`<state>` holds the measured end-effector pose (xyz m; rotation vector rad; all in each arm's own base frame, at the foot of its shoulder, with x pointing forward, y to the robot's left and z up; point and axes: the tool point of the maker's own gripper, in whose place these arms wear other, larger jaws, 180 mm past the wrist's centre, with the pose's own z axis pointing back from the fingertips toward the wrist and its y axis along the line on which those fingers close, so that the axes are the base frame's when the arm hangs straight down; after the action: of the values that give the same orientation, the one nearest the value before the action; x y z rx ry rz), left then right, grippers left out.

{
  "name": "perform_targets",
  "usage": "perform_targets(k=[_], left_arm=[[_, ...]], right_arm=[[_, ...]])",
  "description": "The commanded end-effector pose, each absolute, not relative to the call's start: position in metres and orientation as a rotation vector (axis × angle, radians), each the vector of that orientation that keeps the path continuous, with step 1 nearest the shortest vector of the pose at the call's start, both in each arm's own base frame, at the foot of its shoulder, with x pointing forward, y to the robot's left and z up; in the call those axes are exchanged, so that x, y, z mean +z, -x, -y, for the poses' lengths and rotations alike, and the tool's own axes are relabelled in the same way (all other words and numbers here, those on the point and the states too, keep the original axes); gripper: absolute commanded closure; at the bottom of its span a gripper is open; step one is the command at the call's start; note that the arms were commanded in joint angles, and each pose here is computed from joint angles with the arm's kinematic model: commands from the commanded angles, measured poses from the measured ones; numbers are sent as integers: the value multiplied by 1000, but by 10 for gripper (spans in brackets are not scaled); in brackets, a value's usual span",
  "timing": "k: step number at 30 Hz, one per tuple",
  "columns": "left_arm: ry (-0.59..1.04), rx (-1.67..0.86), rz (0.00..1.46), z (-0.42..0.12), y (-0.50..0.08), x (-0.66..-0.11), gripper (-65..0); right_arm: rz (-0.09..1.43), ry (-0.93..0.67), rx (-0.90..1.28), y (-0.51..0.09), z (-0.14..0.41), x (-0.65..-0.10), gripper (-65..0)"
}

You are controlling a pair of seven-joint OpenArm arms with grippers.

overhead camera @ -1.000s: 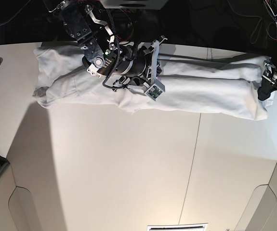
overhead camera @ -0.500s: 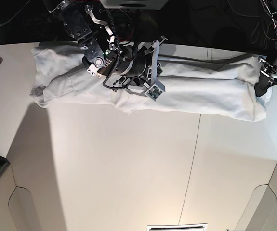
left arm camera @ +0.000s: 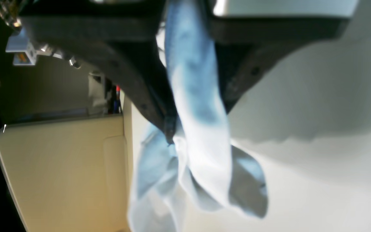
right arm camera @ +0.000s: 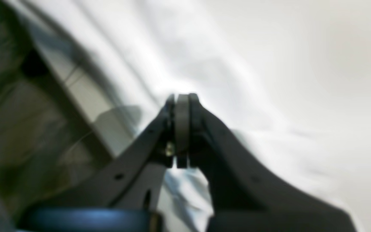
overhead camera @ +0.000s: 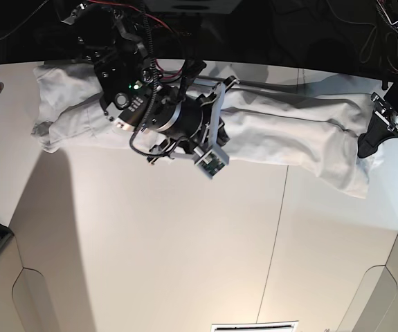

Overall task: Layout the t-shirt on the table in an organized manner, then fold the t-shirt properly
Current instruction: 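Lift the strip end with the left gripper and swing it toward the right gripper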

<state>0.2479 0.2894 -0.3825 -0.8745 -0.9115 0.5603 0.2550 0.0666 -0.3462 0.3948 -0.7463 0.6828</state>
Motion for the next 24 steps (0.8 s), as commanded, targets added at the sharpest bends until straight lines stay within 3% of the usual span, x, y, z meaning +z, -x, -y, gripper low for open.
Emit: perform_targets(k=[1,6,13,24], left_arm=[[884,502,960,-290,-256,-362,0],[912,360,962,-255,-259,-341,0],[954,297,997,-216,-253,-326,0],[1174,212,874,-113,-253,-334,0]], right_arm=[[820,-396,646,-268,-62,-323,0],[910,-295,514,-294,-7,-296,0],[869,-131,348,-301,87,-313,0],[875,-158,170,-300,148,-306,0]])
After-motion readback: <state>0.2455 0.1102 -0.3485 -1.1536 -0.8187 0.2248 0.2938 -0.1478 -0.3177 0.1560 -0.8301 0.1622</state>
